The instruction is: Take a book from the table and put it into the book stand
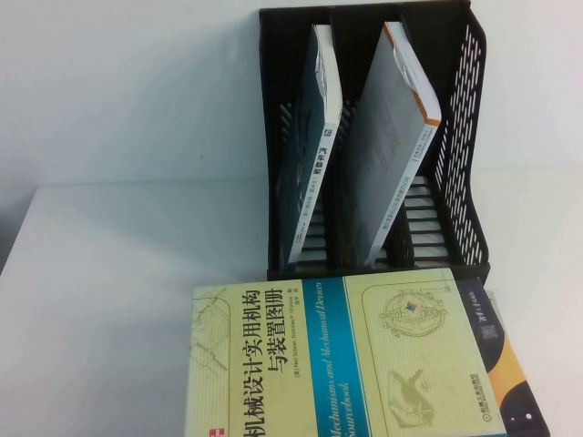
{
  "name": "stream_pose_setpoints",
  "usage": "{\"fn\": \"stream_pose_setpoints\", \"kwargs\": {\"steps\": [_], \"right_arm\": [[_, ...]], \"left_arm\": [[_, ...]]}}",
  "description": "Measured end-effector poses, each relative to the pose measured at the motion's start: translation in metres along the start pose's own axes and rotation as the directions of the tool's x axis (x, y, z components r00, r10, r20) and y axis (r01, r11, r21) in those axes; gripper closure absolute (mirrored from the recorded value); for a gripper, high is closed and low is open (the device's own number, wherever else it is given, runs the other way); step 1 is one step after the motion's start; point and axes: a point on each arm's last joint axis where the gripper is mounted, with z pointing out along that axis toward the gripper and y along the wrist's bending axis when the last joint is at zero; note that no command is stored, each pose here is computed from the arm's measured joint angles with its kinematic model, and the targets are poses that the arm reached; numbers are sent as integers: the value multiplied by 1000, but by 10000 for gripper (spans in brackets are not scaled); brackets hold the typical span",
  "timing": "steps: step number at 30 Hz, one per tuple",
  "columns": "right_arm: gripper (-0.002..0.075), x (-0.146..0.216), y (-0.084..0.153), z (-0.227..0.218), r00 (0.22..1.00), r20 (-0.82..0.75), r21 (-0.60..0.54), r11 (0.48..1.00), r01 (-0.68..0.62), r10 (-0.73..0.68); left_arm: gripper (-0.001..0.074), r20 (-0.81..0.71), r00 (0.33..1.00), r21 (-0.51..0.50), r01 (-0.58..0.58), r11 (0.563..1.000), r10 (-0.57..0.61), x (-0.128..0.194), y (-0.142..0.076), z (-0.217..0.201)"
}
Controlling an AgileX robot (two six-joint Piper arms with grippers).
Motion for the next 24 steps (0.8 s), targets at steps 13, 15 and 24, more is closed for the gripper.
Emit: {"fn": "stream_pose_setpoints", "kwargs": {"steps": [13,15,24], "right_arm": [[729,0,0,0,1000,-1,-2,1000,17,-17],[729,0,0,0,1000,-1,-2,1000,17,-17],[729,0,0,0,1000,-1,-2,1000,17,-17]], "left_arm": [[737,0,1000,0,2,1000,-2,0,0,0],[737,0,1000,0,2,1000,-2,0,0,0],[737,0,1000,0,2,1000,-2,0,0,0]]}}
